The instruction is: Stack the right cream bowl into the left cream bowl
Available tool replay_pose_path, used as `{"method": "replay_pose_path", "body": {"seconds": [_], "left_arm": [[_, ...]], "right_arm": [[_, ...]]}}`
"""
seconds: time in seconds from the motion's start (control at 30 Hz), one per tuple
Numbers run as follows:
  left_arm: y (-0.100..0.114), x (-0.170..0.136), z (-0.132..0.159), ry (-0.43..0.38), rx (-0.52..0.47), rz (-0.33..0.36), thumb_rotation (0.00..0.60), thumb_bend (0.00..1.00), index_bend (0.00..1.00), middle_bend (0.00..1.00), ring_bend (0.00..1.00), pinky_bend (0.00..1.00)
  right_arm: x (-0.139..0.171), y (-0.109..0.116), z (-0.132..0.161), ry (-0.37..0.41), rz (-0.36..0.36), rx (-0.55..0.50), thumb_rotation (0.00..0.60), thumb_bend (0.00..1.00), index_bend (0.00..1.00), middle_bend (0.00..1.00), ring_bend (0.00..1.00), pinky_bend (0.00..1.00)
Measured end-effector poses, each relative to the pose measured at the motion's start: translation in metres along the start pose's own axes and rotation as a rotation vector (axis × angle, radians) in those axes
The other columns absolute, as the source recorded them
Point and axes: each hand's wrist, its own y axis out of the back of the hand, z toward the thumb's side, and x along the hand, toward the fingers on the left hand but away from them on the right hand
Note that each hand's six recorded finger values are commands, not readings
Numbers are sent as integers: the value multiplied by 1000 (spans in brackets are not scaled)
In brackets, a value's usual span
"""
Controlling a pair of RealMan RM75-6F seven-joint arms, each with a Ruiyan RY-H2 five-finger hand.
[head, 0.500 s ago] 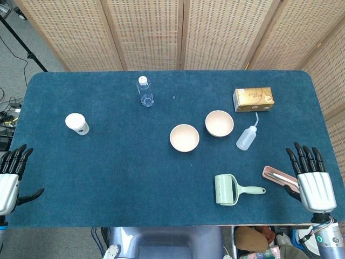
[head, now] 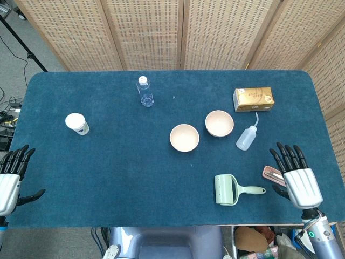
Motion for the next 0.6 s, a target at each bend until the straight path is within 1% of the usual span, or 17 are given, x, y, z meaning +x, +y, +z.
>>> {"method": "replay_pose_path", "body": {"seconds": [0.17, 0.33, 0.43, 0.5, 0.6], "left_arm": [[2, 1, 0, -9, -4, 14, 600, 0, 0, 0, 0, 0], [1, 2, -1, -6, -8, 5, 600, 0, 0, 0, 0, 0], [0, 4, -1, -4, -8, -3, 600, 0, 0, 0, 0, 0], [0, 5, -2, -2, -5, -4, 600, 0, 0, 0, 0, 0], [2, 7, -3, 4, -1, 0, 600, 0, 0, 0, 0, 0]], "right_arm": [[-26, -5, 14, 67, 39, 11, 600, 0, 0, 0, 0, 0], [-58, -7, 40, 136, 78, -10, 600, 0, 21, 0, 0, 0], [-83, -11, 61, 176, 104, -19, 600, 0, 99, 23, 0, 0], [-104, -13, 77, 194, 113, -27, 600, 0, 149, 63, 0, 0], [-128, -22, 93, 197, 134, -31, 600, 0, 197, 105, 11, 0]]}}
